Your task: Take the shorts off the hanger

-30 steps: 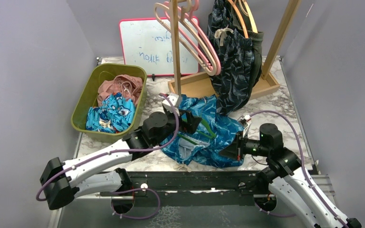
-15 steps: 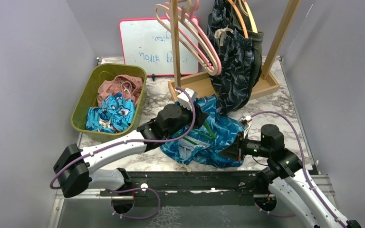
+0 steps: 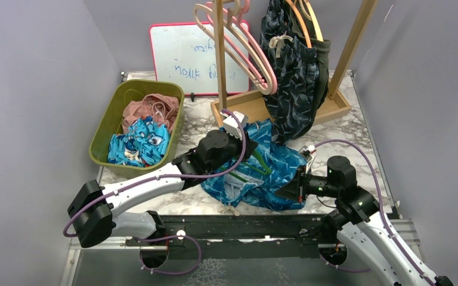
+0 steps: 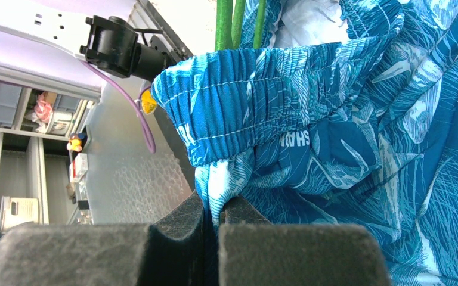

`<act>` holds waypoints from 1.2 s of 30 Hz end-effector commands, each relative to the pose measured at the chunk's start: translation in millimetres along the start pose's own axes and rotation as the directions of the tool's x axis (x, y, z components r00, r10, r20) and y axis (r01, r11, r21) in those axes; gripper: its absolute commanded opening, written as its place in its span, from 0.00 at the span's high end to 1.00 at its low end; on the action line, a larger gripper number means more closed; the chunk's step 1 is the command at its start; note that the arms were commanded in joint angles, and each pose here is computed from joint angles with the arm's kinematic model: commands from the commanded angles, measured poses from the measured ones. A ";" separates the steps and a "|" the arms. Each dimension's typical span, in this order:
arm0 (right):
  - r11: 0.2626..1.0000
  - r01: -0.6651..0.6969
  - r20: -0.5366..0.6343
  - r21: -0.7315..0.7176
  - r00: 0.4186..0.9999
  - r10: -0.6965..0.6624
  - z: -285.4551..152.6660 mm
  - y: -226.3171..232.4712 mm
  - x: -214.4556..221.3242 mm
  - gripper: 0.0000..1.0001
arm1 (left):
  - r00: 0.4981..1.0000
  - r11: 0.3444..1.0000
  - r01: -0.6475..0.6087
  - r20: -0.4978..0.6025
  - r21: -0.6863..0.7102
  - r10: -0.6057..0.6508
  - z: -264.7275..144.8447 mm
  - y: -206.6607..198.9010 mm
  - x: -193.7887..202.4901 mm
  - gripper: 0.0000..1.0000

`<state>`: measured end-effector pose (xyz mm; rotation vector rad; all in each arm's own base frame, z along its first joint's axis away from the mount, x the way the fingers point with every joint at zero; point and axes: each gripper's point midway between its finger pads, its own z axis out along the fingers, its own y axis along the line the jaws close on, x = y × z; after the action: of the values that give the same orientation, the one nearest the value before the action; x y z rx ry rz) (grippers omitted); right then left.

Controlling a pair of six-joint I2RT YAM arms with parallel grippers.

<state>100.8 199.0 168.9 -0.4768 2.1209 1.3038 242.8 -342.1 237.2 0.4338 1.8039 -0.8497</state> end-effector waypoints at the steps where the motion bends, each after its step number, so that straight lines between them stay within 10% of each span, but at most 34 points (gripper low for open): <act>1: 0.998 0.047 0.018 -0.044 0.999 -0.046 -3.2 11.4 -6.0 0.99 | 1.000 1.000 0.002 -0.015 0.025 -0.002 3.2 -3.4 4.3 0.78; 10: 0.998 0.043 0.019 -0.034 0.999 -0.043 -3.9 11.2 -7.3 0.93 | 0.999 0.999 -0.034 -0.008 -0.019 0.034 -4.2 5.8 1.0 1.00; 20: 0.999 0.036 0.049 0.018 0.998 -0.037 -7.8 11.4 -20.3 0.47 | 0.992 0.992 -0.118 0.035 -0.042 0.119 -24.8 4.3 -36.6 1.00; 25: 0.996 0.010 0.062 0.091 0.998 -0.016 -10.2 1.2 -22.7 0.53 | 0.989 0.988 -0.146 0.016 -0.053 0.147 -28.4 4.4 -42.4 1.00; 29: 0.973 -0.073 0.147 0.220 0.988 0.041 -15.6 -18.8 -32.1 0.85 | 0.985 0.984 -0.164 0.035 -0.068 0.167 -30.4 3.3 -56.9 1.00; 36: 0.960 -0.115 0.240 0.254 0.969 0.052 -24.1 -23.2 -40.1 0.89 | 0.973 0.966 -0.223 0.033 -0.133 0.229 -33.5 7.4 -83.1 1.00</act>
<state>126.7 180.7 190.8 -0.2593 2.0687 1.1292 242.2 -319.7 284.4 0.5659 1.7731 -0.6814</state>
